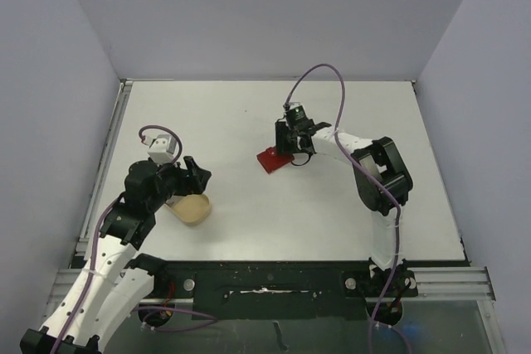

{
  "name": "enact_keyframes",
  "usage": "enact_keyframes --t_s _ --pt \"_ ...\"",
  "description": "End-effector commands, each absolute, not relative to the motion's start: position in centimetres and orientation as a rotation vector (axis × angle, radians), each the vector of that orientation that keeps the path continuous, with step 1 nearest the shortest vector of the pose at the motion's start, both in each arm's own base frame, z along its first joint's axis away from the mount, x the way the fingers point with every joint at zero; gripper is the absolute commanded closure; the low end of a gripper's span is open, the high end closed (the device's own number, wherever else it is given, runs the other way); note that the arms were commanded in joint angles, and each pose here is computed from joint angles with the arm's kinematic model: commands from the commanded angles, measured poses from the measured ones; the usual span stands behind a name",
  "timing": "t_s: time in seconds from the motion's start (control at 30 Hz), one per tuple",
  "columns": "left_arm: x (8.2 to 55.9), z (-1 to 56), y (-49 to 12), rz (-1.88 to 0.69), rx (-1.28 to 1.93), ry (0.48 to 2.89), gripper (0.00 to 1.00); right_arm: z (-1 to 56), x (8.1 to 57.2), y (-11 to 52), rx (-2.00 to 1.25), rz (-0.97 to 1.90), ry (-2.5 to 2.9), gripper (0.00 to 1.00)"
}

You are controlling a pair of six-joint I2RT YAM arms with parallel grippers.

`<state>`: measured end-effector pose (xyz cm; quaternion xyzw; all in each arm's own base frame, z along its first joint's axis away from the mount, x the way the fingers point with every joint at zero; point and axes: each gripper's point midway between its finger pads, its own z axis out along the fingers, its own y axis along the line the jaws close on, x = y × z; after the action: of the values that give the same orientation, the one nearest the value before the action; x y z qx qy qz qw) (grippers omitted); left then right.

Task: Put the credit cards into the card holder
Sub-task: Move the card holder to the center of the board.

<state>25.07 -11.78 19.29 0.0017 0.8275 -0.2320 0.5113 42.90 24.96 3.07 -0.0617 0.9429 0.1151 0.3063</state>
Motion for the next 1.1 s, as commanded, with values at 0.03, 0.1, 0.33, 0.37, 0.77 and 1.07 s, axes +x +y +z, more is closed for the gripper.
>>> enact_keyframes --t_s 0.03,0.1,0.33,0.37,0.77,1.07 --pt "25.7 20.8 -12.0 -0.569 0.011 1.936 0.3 3.8 41.3 24.8 -0.208 0.34 2.492 0.5" --pt "25.7 20.5 -12.0 -0.578 -0.006 1.945 0.33 3.6 39.9 24.5 -0.198 0.363 2.515 0.53" --pt "25.9 20.0 -12.8 -0.622 -0.017 1.982 0.41 2.5 34.4 25.1 -0.069 0.452 2.617 0.59" --pt "25.9 20.1 -12.8 -0.619 -0.016 1.981 0.41 2.4 33.6 25.1 -0.048 0.459 2.632 0.6" --pt "25.6 21.1 -12.4 -0.61 -0.015 1.927 0.41 4.6 25.9 28.2 -0.116 0.552 2.641 0.53" --pt "25.4 21.6 -12.4 -0.624 -0.014 1.917 0.41 9.0 26.2 28.3 -0.626 0.5 2.415 0.46"
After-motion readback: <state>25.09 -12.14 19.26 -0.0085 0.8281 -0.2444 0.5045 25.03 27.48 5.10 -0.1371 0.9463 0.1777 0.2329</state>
